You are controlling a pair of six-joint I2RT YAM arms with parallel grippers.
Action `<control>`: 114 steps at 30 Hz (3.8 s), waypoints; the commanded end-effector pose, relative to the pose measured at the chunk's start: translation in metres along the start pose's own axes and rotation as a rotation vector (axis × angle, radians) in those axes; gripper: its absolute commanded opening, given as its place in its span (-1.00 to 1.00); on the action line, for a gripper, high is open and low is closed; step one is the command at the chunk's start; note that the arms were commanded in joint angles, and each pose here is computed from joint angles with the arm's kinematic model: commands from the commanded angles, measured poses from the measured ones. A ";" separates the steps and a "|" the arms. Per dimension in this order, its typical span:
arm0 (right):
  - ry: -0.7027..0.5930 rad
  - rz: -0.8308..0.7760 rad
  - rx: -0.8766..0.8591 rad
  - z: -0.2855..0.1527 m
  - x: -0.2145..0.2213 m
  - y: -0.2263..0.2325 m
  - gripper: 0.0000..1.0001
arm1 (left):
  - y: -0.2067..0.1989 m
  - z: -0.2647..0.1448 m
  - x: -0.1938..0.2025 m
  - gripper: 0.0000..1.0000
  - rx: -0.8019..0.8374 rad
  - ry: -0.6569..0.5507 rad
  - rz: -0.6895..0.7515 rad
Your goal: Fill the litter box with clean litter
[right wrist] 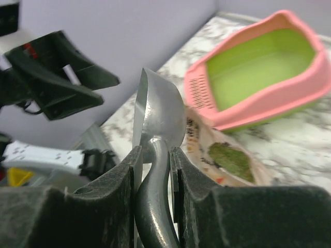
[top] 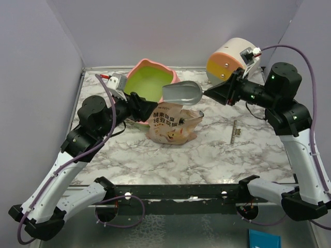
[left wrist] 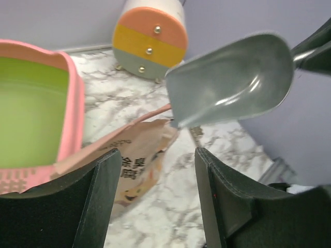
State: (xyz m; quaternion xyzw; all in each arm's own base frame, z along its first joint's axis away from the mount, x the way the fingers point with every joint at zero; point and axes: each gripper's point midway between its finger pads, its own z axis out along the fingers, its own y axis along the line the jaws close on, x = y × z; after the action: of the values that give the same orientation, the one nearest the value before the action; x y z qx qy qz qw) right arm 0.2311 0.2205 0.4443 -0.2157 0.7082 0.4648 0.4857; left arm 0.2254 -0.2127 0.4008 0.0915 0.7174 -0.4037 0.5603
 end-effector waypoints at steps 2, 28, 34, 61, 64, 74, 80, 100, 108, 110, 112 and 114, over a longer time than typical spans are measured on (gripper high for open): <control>0.044 -0.083 0.418 -0.027 -0.004 -0.062 -0.98 | 0.038 0.015 0.023 0.28 -0.068 0.166 0.404; 0.365 -0.032 0.512 -0.022 0.063 -0.109 -0.98 | 0.079 0.086 0.099 -0.54 0.090 0.428 0.733; 0.375 -0.030 0.494 -0.013 0.064 -0.114 -0.98 | 0.074 0.080 0.105 -1.00 0.125 0.416 0.716; 0.461 -0.024 0.374 -0.012 0.103 -0.085 -0.98 | 0.038 0.072 0.097 -1.00 0.255 0.348 0.616; 0.451 -0.021 0.413 -0.004 0.099 -0.097 -0.98 | 0.029 0.065 0.102 -1.00 0.320 0.340 0.624; 0.404 -0.056 0.436 0.031 0.056 -0.113 -0.98 | 0.050 0.063 0.113 -0.31 0.276 0.381 0.725; 0.493 -0.046 0.404 0.043 0.077 -0.112 -0.98 | 0.067 0.078 0.118 0.18 0.233 0.431 0.778; 0.626 -0.008 0.454 0.047 0.139 -0.132 -0.98 | 0.065 0.078 0.104 -1.00 0.208 0.335 0.809; 0.663 -0.019 0.540 0.049 0.161 -0.146 -0.98 | 0.060 0.071 0.113 -1.00 0.238 0.233 0.772; 0.676 -0.026 0.565 0.050 0.170 -0.150 -0.98 | 0.057 0.071 0.114 -1.00 0.250 0.223 0.761; 0.686 -0.031 0.597 0.049 0.178 -0.155 -0.98 | 0.053 0.070 0.113 -1.00 0.269 0.211 0.750; 0.690 -0.036 0.628 0.048 0.184 -0.160 -0.98 | 0.050 0.070 0.113 -1.00 0.282 0.201 0.739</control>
State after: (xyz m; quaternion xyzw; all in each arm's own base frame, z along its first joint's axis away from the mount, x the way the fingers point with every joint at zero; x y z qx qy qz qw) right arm 0.2855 0.2279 0.2268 -0.2324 0.9178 0.1866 0.2625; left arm 0.2715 -0.2458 0.2259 0.4700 0.6854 -0.2058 0.5167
